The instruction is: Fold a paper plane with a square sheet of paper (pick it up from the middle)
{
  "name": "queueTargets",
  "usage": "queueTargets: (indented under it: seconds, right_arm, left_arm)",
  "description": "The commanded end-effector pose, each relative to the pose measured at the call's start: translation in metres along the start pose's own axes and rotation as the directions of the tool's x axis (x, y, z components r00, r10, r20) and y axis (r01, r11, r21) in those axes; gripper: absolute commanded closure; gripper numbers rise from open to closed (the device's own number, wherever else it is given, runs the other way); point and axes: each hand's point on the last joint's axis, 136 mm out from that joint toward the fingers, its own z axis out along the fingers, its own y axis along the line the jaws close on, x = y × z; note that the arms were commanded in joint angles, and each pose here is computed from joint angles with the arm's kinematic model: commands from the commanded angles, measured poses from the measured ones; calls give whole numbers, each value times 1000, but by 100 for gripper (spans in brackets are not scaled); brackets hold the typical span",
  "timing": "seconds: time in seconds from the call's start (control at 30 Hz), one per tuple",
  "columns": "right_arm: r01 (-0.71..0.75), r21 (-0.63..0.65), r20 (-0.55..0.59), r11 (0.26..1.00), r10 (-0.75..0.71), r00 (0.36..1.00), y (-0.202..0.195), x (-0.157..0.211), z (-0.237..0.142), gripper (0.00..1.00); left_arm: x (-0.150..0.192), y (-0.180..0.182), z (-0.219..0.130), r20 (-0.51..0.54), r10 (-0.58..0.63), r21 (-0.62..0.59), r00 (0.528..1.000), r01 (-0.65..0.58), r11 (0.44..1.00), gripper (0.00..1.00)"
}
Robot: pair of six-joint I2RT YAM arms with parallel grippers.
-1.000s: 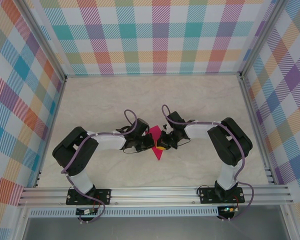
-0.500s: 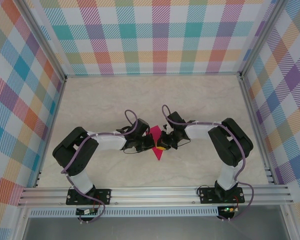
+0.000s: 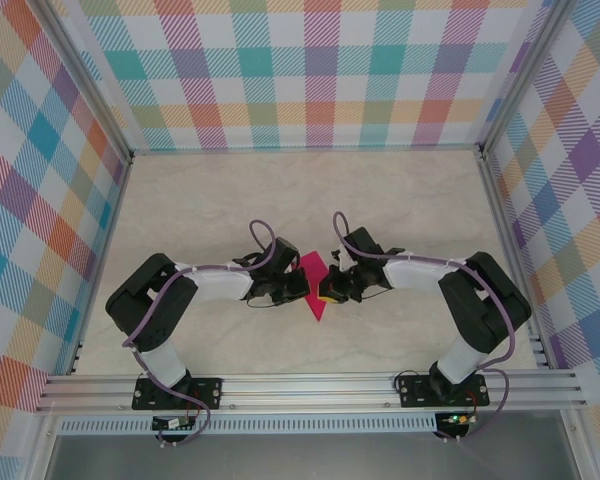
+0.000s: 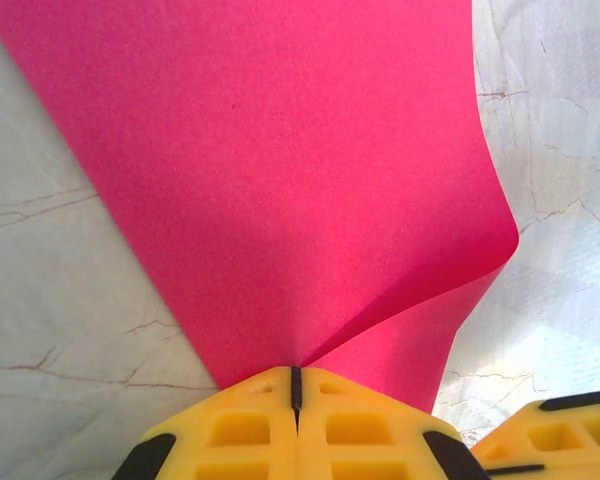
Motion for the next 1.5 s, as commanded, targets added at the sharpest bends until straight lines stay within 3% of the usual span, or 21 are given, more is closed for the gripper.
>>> queueTargets:
  seconds: [0.0,0.63,1.1,1.47]
  right_arm:
    - [22,-22,-38,1000,-22,999,0,17,0,94]
    - [13,-20,-83,1000,-15,996,-11,26,14,94]
    - [61,-28,12,998,-61,998,5,12,-1,94]
    - [54,-17,-40,998,-55,998,-2,11,14,94]
  left_arm:
    - [7,7,5,-17,8,-40,1000,-9,999,98]
    - [5,7,-2,2,15,-67,1000,-15,998,98]
    - [6,8,-1,-2,18,-65,1000,-18,998,98]
    - [7,2,-4,-4,20,-35,1000,-20,999,98]
